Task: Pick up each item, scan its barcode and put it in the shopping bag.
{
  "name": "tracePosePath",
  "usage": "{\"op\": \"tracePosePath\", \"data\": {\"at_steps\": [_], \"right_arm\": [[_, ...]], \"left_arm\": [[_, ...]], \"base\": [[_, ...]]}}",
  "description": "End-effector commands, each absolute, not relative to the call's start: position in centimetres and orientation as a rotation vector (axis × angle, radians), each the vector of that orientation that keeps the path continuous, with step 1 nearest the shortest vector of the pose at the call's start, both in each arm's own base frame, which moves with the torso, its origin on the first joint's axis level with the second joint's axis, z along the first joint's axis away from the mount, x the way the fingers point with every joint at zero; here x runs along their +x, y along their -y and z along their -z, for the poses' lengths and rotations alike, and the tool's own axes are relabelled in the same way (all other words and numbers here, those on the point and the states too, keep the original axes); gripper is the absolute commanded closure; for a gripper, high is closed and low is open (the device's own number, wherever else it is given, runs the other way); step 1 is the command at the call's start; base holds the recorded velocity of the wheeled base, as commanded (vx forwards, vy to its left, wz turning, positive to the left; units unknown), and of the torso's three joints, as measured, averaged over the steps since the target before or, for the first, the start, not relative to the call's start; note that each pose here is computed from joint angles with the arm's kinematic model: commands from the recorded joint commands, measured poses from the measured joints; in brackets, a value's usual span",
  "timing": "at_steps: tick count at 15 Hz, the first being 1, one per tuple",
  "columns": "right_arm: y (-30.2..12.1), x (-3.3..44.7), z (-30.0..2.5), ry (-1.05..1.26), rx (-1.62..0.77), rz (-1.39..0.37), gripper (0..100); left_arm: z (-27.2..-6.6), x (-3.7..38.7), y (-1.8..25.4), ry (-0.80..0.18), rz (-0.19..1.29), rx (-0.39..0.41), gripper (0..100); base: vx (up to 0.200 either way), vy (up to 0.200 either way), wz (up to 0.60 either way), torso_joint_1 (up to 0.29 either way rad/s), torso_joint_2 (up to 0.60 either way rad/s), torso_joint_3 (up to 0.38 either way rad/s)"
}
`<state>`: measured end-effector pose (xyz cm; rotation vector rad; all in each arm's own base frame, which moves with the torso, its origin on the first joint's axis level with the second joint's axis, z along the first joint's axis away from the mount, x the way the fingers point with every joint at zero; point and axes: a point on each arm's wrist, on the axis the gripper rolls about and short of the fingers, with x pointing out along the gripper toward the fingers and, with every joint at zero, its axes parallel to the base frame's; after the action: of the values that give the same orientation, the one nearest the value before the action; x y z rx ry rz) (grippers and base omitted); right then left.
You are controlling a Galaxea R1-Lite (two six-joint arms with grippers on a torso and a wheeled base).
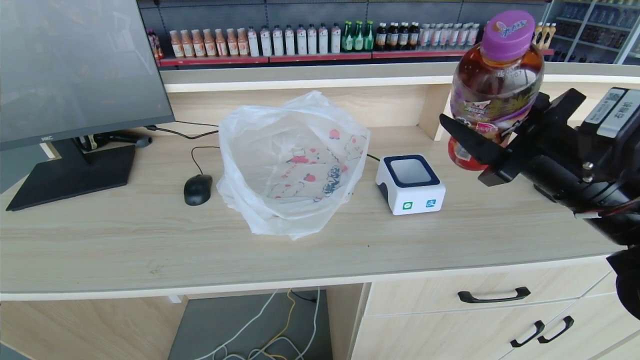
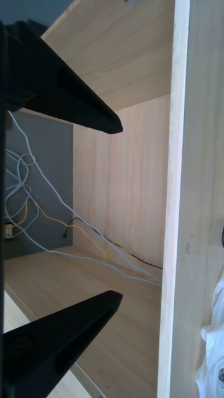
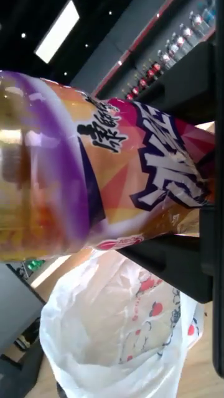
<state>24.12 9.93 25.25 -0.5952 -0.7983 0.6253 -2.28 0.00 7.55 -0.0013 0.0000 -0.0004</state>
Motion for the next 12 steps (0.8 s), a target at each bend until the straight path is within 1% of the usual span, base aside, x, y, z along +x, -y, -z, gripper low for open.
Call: {"op": "tracePosePath", "data": {"at_steps": [1, 3, 6, 7, 9, 12], "right_arm": [[-10.6, 20.8, -23.8, 0.705, -0.453, -0.691, 100], [-10.5, 20.2, -24.1, 0.691, -0.398, -0.707, 100], [-10.2, 20.2, -24.8, 0.622, -0.184, -0.71, 100], [-10.1, 20.3, -25.1, 0.608, -0.12, -0.692, 100], [-9.9, 20.6, -25.4, 0.583, -0.028, -0.58, 100], [-9.7, 21.1, -24.1, 0.501, 0.054, -0.493, 100]], "left_arm": [[-7.5, -2.3, 0.0, 0.0, 0.0, -0.002, 0], [-7.5, -2.3, 0.0, 0.0, 0.0, -0.002, 0], [-7.5, -2.3, 0.0, 0.0, 0.0, 0.0, 0], [-7.5, -2.3, 0.0, 0.0, 0.002, -0.002, 0], [-7.5, -2.3, 0.0, 0.0, 0.0, -0.002, 0], [-7.5, -2.3, 0.0, 0.0, 0.0, -0.002, 0]], "base": [[0.0, 0.0, 0.0, 0.0, 0.0, 0.0], [0.0, 0.0, 0.0, 0.0, 0.0, 0.0], [0.0, 0.0, 0.0, 0.0, 0.0, 0.0], [0.0, 0.0, 0.0, 0.0, 0.0, 0.0], [0.0, 0.0, 0.0, 0.0, 0.0, 0.0], [0.0, 0.0, 0.0, 0.0, 0.0, 0.0]]}}
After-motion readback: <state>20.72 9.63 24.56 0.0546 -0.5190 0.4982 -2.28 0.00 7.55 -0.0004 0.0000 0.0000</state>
